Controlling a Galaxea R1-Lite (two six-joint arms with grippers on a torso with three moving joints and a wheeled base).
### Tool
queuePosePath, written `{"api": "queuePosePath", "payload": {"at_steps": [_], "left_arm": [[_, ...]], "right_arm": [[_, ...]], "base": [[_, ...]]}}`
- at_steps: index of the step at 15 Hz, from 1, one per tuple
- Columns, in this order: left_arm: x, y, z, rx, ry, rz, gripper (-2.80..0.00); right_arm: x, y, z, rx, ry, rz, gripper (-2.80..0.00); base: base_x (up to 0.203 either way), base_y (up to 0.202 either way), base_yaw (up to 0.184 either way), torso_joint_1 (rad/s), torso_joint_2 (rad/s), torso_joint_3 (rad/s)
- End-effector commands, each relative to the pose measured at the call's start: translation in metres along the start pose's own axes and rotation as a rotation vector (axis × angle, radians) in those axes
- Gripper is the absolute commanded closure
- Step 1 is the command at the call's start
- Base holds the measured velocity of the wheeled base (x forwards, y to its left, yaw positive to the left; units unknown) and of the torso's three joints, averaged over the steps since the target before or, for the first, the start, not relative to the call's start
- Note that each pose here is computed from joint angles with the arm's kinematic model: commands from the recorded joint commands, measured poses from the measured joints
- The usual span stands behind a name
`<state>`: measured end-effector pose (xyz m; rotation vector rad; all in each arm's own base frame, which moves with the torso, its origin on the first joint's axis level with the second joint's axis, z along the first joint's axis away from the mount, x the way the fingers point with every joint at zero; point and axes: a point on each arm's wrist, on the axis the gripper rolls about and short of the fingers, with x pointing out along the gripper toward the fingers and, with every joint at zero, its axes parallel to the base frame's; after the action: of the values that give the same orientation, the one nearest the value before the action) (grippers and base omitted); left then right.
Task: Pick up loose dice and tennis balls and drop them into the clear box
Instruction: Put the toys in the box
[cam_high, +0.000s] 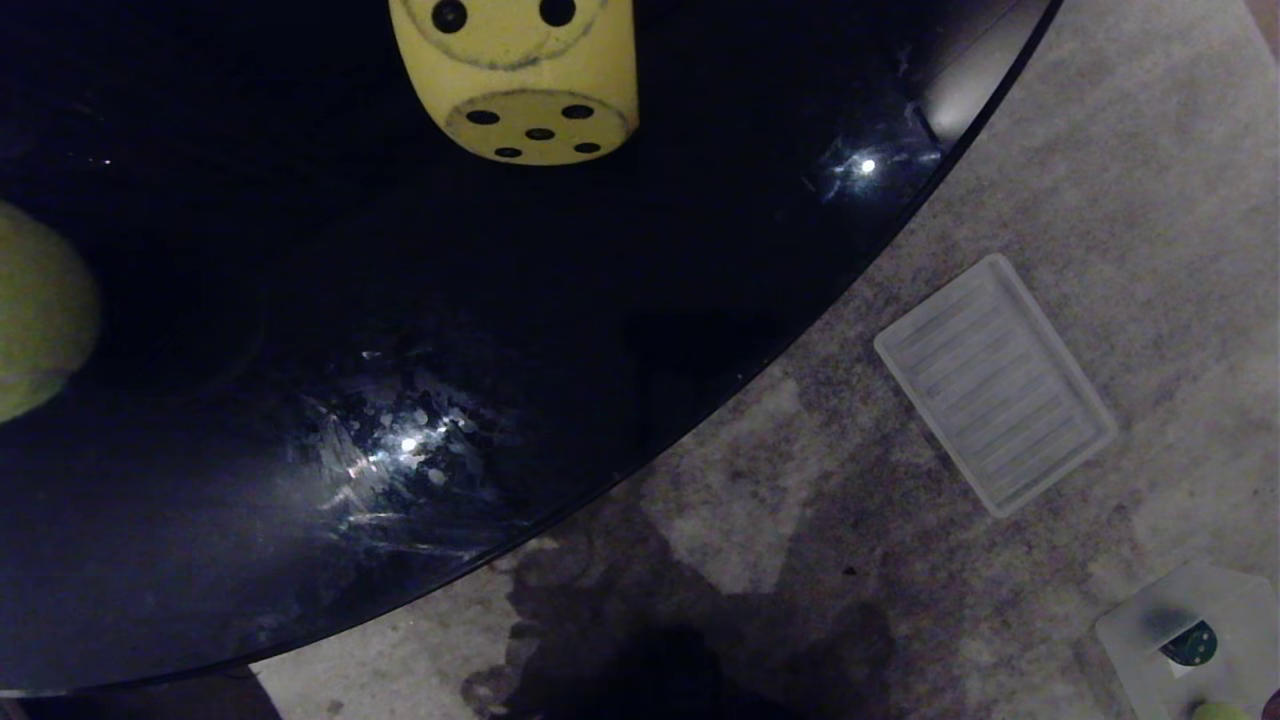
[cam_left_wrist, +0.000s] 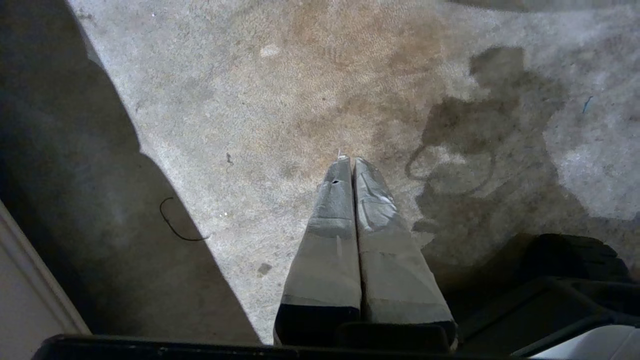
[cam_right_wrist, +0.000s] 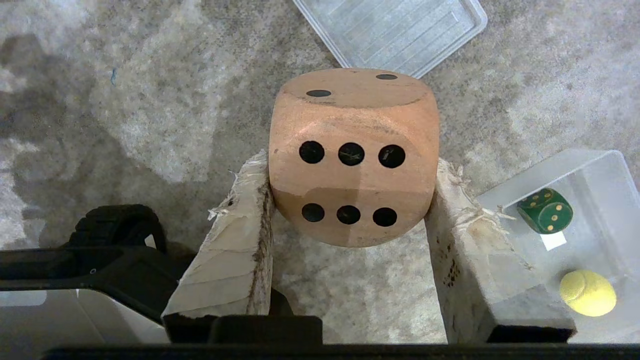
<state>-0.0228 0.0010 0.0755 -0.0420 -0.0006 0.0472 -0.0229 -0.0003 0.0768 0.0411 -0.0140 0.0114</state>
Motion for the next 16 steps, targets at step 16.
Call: {"api": "queuePosePath", "payload": {"at_steps": [16], "left_arm": [[0.0002, 0.0000, -0.0004, -0.004, 0.003, 0.002, 0.00]], "right_arm": [[0.0006, -0.0001, -0.0014, -0.012, 0.007, 0.001, 0.00]], "base": [[-0.142, 0.000, -0.001, 0.002, 0.00, 0.003]]}}
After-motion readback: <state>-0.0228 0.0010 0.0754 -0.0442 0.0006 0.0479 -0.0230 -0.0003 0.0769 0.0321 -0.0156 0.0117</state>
